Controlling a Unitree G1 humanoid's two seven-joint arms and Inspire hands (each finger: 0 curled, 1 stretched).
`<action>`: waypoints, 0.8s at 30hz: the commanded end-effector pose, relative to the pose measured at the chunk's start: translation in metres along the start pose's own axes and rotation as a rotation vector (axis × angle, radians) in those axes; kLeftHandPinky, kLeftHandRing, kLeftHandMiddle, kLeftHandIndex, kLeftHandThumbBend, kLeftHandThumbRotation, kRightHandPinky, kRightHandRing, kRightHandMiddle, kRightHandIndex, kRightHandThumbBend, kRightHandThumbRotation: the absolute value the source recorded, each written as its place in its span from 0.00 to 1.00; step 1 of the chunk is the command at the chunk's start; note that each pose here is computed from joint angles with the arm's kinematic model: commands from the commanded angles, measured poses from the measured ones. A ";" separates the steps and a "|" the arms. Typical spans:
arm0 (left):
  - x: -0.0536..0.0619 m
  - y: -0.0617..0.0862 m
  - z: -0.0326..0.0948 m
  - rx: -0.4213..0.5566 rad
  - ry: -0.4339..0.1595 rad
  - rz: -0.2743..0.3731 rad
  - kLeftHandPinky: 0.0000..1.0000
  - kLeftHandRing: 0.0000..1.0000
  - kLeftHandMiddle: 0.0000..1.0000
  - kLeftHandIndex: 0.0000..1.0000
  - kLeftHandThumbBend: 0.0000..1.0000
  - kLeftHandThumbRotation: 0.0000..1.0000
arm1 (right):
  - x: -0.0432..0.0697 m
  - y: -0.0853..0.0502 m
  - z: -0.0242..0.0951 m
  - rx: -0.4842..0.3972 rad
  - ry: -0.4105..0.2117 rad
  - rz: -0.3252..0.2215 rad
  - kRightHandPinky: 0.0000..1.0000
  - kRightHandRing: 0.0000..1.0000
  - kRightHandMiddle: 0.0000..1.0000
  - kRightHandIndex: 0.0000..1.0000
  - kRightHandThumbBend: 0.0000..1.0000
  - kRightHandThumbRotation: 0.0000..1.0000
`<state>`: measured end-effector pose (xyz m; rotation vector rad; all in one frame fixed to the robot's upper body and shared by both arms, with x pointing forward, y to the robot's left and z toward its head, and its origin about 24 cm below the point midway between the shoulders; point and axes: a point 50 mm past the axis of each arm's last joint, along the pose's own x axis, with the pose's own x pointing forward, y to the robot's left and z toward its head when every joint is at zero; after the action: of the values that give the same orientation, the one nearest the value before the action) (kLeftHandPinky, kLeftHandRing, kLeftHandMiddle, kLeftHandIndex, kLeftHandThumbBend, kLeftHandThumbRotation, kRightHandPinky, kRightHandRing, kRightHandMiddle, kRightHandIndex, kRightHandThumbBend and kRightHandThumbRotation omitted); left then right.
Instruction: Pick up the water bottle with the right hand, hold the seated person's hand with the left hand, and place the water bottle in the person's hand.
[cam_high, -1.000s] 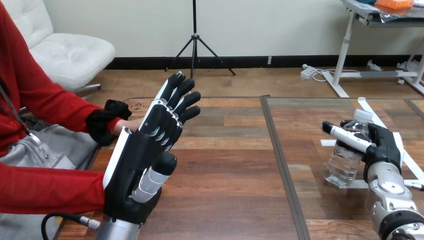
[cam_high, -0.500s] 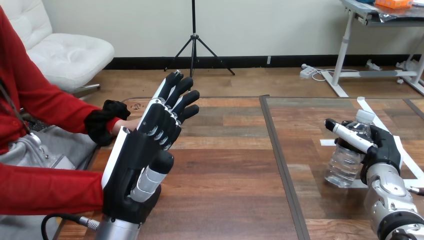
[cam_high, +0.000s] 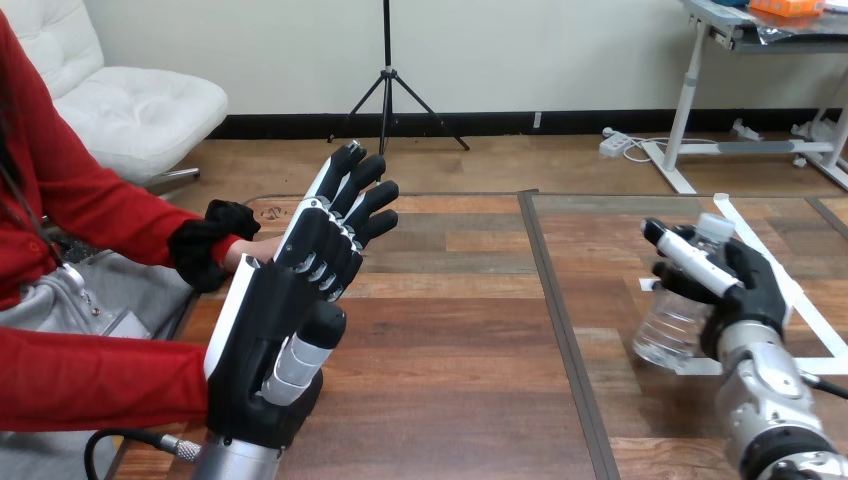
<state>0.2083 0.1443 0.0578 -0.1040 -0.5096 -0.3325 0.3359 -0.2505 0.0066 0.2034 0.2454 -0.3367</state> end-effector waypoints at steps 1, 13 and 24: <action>0.015 0.002 0.003 0.052 -0.059 -0.024 0.87 0.90 0.93 0.95 1.00 0.84 | 0.005 0.029 0.036 0.021 -0.189 0.114 0.31 0.35 0.42 0.40 0.79 0.00; 0.017 0.010 0.005 0.187 -0.032 -0.013 0.85 0.89 0.92 0.93 1.00 0.86 | -0.004 0.050 0.050 -0.034 -0.321 0.270 0.28 0.34 0.41 0.39 0.76 0.00; 0.023 0.026 0.012 0.329 -0.056 0.008 0.89 0.94 0.96 0.95 1.00 0.84 | -0.020 0.068 0.060 -0.083 -0.398 0.406 0.28 0.34 0.42 0.39 0.70 0.00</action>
<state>0.2112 0.1507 0.0532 0.0926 -0.4720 -0.2984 0.3409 -0.2131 0.0229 0.1565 0.0671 -0.0861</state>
